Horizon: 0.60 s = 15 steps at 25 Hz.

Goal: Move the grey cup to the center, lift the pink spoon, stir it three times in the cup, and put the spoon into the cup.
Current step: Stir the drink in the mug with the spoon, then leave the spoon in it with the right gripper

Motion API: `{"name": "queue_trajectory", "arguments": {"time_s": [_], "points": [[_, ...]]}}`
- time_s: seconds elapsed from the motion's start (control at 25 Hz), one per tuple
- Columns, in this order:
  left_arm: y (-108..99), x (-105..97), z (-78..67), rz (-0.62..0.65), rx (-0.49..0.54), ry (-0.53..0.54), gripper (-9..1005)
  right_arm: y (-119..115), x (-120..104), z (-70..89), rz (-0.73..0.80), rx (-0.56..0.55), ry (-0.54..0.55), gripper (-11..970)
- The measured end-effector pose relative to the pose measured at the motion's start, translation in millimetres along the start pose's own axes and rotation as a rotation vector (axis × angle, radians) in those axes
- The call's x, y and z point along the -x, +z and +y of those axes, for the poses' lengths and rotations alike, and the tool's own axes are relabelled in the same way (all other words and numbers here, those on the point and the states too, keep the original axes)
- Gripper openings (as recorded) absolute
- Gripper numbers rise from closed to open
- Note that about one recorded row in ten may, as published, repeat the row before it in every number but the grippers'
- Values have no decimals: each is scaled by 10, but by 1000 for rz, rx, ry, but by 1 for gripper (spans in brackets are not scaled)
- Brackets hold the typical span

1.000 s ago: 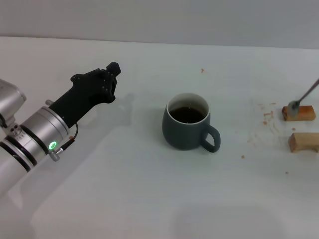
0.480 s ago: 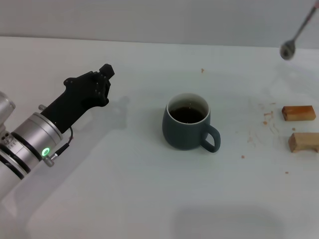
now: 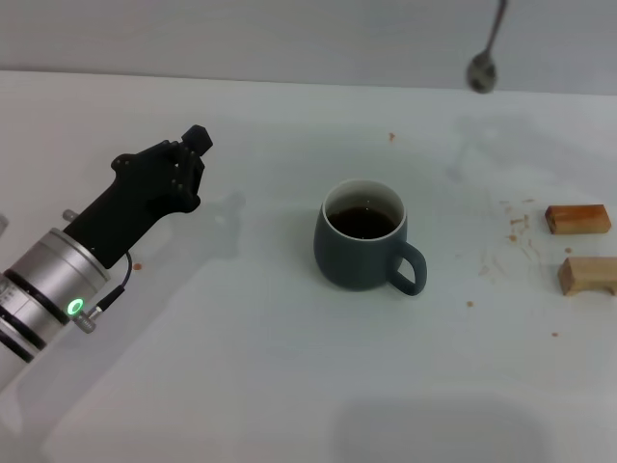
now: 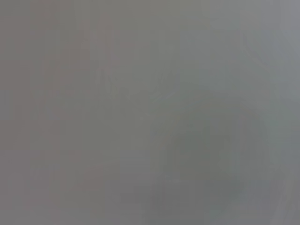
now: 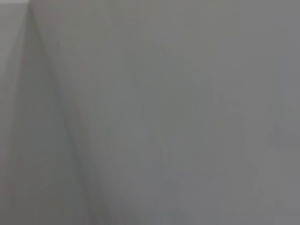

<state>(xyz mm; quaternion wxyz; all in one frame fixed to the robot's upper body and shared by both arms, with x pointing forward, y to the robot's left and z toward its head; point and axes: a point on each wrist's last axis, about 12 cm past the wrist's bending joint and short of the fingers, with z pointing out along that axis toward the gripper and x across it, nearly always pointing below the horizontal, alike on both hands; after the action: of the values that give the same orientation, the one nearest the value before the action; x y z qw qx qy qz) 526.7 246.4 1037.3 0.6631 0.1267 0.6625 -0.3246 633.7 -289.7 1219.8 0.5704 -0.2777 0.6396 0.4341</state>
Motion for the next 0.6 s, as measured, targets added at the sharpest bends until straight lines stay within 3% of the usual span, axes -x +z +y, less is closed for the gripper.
{"name": "queue_trajectory", "arguments": {"time_s": [0.6], "points": [[-83, 37, -41, -55, -26, -12, 0, 620, -414, 200, 120, 22, -7, 88]]}}
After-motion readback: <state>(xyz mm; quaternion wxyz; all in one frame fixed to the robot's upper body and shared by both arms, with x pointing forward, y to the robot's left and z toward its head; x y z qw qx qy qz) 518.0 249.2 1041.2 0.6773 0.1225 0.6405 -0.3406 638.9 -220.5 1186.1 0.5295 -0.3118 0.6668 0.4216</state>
